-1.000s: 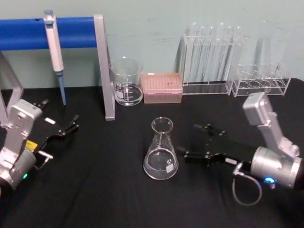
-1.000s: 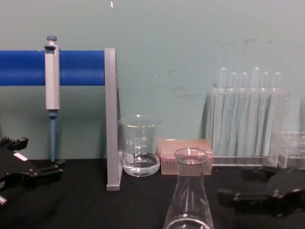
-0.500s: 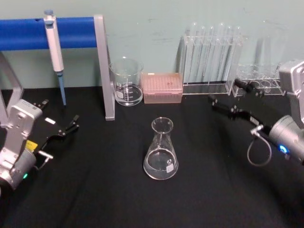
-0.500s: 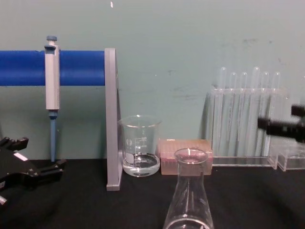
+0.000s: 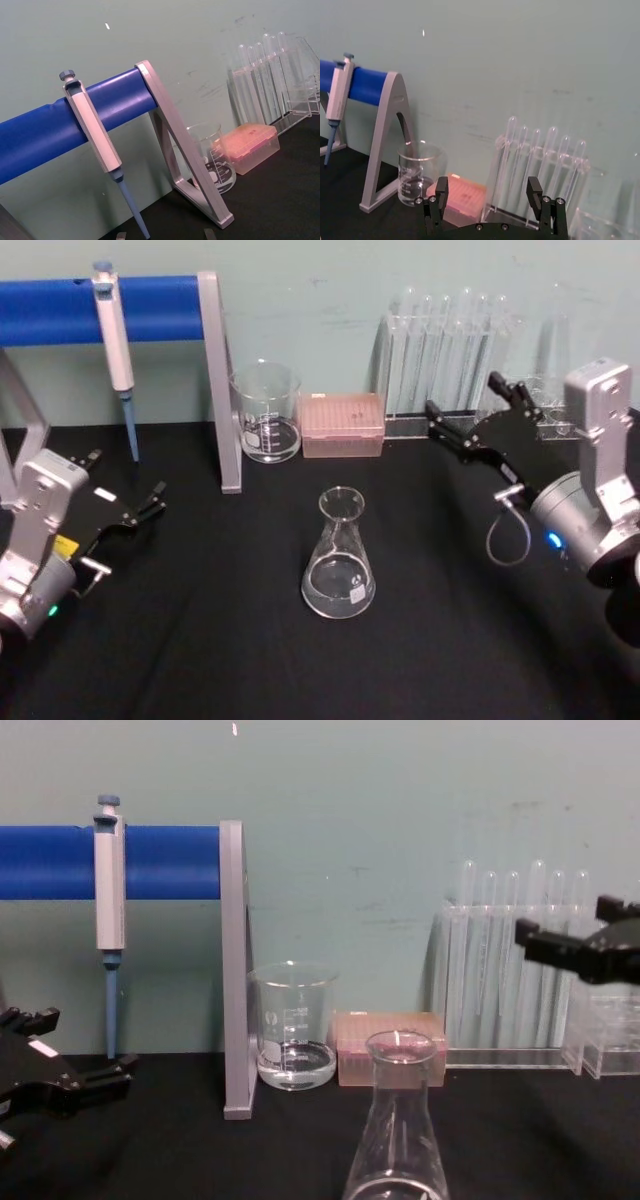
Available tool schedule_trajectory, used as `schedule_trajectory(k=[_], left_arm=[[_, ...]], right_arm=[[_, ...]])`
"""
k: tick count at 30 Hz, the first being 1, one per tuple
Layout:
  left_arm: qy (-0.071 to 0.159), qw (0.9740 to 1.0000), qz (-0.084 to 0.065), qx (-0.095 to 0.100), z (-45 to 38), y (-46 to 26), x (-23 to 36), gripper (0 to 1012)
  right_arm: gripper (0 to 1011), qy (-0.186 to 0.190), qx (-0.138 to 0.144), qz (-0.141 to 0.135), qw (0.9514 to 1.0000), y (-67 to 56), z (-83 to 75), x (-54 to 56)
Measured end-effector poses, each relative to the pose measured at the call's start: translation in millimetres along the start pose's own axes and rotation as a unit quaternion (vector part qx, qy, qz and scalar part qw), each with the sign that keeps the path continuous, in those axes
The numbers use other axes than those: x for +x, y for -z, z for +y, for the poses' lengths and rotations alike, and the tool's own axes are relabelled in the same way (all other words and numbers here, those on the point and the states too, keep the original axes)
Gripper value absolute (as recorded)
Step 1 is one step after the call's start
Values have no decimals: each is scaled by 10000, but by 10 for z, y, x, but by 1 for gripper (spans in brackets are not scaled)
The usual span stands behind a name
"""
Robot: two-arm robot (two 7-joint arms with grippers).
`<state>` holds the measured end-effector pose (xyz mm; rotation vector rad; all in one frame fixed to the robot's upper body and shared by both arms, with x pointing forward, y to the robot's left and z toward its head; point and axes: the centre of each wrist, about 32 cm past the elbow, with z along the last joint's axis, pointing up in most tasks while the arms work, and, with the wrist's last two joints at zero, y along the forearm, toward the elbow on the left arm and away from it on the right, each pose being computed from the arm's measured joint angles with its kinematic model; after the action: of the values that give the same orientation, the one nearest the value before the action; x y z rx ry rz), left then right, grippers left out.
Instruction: Grasp the erlenmeyer flask with one hand, shake it three times, then place it back.
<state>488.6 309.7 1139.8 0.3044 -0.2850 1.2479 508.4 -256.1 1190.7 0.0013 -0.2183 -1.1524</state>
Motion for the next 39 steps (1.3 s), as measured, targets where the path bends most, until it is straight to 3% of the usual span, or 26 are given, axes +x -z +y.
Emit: schedule_trajectory(k=[7,18,27,39], left_arm=[[0,10000,0,0,0,0,0,1001],[0,10000,0,0,0,0,0,1001],[0,10000,0,0,0,0,0,1001],[0,10000,0,0,0,0,0,1001]], right_arm=[[1000,62,-355,151,9992,205,1,-118],[1000,17,-912,293,9954,461,-51,-207],[1000,-69,-1155,348,9927,564,-70,-198],[1000,-85,-1233,346,9917,578,-77,-185]])
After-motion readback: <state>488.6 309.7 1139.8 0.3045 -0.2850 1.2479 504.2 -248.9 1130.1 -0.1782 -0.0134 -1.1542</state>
